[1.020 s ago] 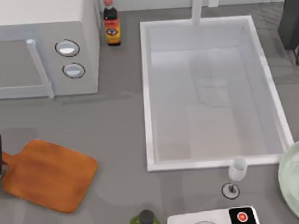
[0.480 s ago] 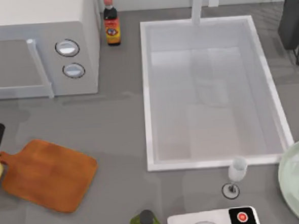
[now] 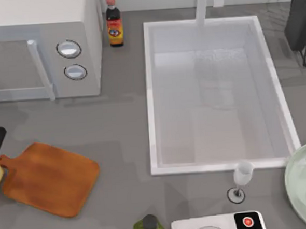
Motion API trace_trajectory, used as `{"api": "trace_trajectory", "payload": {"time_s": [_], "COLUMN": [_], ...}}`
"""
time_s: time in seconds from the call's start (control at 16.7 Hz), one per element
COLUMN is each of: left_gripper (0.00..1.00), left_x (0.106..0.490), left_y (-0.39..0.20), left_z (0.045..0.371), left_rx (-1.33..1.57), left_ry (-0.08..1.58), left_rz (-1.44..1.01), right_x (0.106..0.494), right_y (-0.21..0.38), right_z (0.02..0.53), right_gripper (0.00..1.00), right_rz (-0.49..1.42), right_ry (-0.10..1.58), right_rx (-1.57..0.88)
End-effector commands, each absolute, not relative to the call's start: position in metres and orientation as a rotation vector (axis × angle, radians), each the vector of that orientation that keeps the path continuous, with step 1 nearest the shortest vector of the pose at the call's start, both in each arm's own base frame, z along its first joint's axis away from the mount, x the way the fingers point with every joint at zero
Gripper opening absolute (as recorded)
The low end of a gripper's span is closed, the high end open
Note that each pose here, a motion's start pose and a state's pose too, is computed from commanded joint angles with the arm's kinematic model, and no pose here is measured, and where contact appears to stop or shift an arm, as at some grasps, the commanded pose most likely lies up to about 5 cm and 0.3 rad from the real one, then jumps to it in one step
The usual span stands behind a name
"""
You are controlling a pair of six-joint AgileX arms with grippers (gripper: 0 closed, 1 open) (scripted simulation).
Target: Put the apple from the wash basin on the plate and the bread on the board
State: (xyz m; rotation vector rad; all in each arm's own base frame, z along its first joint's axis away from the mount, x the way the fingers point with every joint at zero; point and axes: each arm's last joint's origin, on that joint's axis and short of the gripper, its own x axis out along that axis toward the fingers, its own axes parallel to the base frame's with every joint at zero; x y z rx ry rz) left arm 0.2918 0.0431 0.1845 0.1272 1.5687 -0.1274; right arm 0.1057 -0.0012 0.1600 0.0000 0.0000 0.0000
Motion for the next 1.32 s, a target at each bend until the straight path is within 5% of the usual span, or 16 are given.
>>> {"api": "trace_trajectory", "payload": {"time_s": [0.24, 0.66, 0.96, 1.32], "left_gripper": [1.00, 1.00, 1.00, 0.55], "left_x": [0.291, 0.293, 0.292, 0.292], "left_y": [0.042, 0.043, 0.043, 0.043], "left_z": [0.179, 0.119, 0.114, 0.114], "left_rx": [0.128, 0.128, 0.127, 0.127], "left_ry": [1.571, 1.564, 1.569, 1.569], "left_rz": [-0.129, -0.126, -0.127, -0.127], "right_x": [0.106, 0.106, 0.106, 0.106], "right_y": [-0.001, -0.001, -0.001, -0.001], "right_z": [0.160, 0.160, 0.160, 0.160], "right_gripper": [1.00, 1.00, 1.00, 1.00], "right_rz": [0.000, 0.000, 0.000, 0.000], "right_ry": [0.000, 0.000, 0.000, 0.000], "right_rx": [0.000, 0.000, 0.000, 0.000]}}
